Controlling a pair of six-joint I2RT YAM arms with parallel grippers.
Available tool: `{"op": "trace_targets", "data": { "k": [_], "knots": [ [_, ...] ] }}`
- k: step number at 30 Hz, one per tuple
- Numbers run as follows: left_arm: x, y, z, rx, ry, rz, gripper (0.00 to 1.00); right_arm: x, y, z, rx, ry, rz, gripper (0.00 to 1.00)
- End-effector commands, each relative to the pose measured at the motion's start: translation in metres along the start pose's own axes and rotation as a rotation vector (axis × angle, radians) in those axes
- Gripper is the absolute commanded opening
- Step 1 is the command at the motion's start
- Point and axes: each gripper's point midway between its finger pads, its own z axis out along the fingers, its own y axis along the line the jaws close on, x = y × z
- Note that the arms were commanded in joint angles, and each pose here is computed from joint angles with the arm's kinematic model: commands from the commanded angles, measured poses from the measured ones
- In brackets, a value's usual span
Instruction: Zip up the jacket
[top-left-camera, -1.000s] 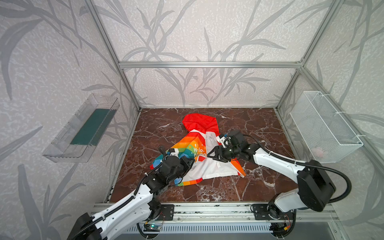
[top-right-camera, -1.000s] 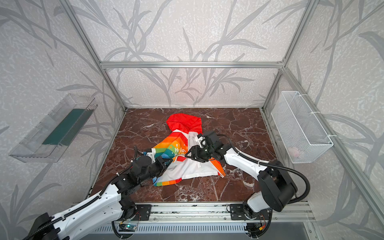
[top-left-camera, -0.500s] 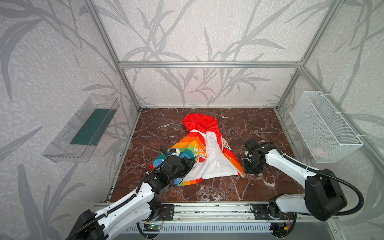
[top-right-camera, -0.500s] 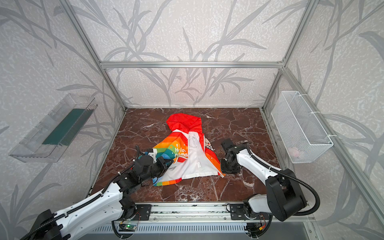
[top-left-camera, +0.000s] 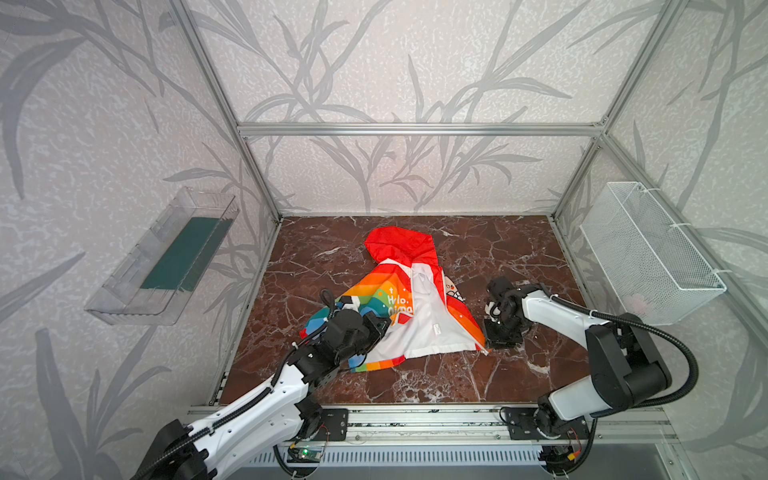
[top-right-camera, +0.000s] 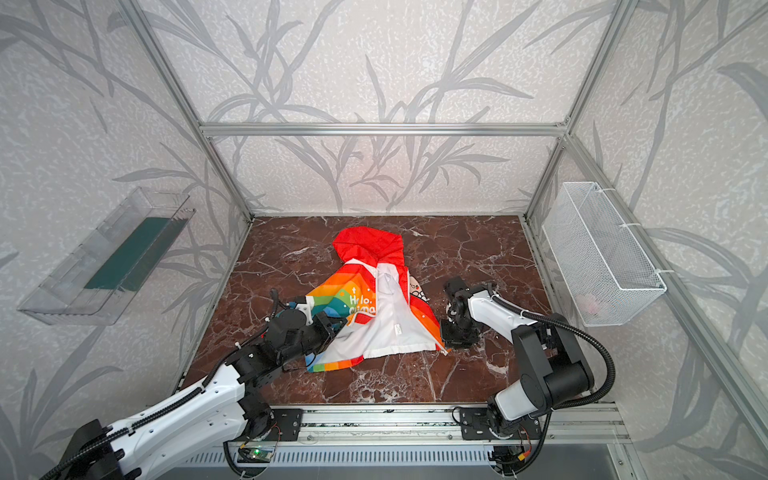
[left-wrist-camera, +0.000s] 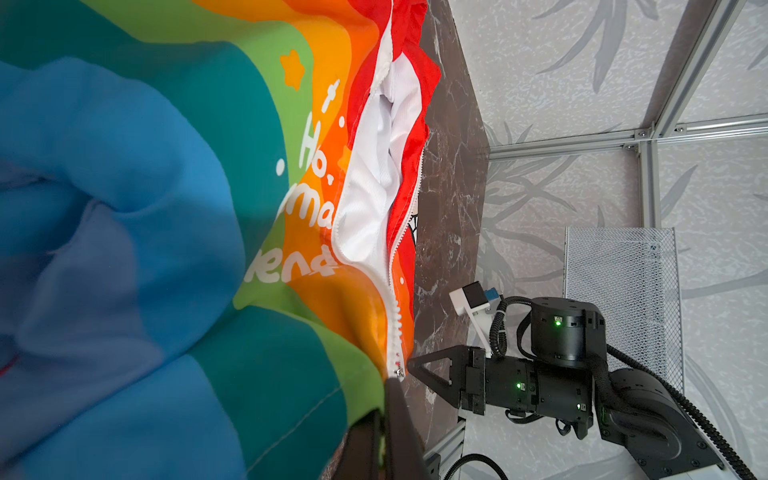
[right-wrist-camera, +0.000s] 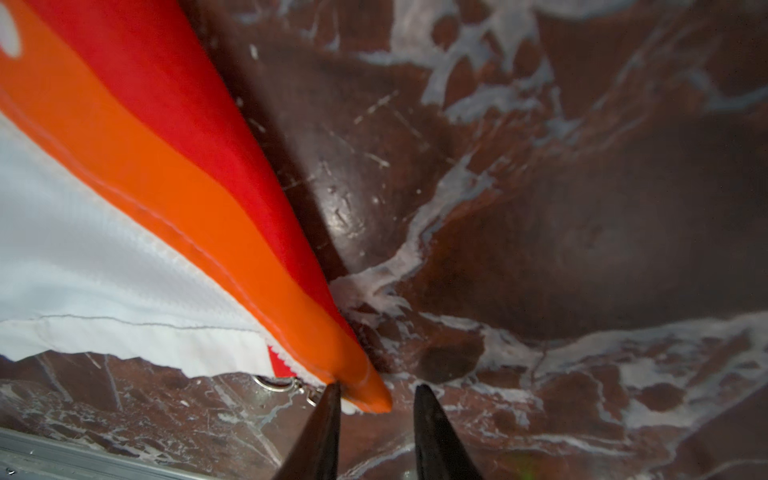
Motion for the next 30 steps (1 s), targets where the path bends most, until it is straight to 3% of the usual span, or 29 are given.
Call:
{"op": "trace_targets", "data": {
  "k": [1,7,14,15,22,30],
  "knots": [
    [-0.006,-0.011,-0.003,0.02,-0.02,0.003,0.0,-0.004,0.009,0.0,-0.049,0.002,-0.015,0.32],
    [-0.006,-0.011,-0.002,0.013,-0.017,0.005,0.0,-0.002,0.013,0.009,-0.076,0.031,-0.009,0.27],
    [-0.007,-0.019,-0.001,0.021,-0.018,0.018,0.0,-0.003,0.015,0.005,-0.088,0.004,-0.02,0.0],
    [-0.008,-0.022,-0.001,0.025,-0.019,0.022,0.0,-0.004,0.019,0.0,-0.113,-0.011,-0.027,0.0],
    [-0.016,-0.053,0.004,0.112,-0.046,0.081,0.0,-0.016,0.079,-0.054,-0.461,-0.198,-0.105,0.0],
    [-0.029,-0.079,0.009,0.147,-0.045,0.193,0.0,-0.045,0.123,-0.111,-0.793,-0.566,-0.126,0.0]
  ]
}}
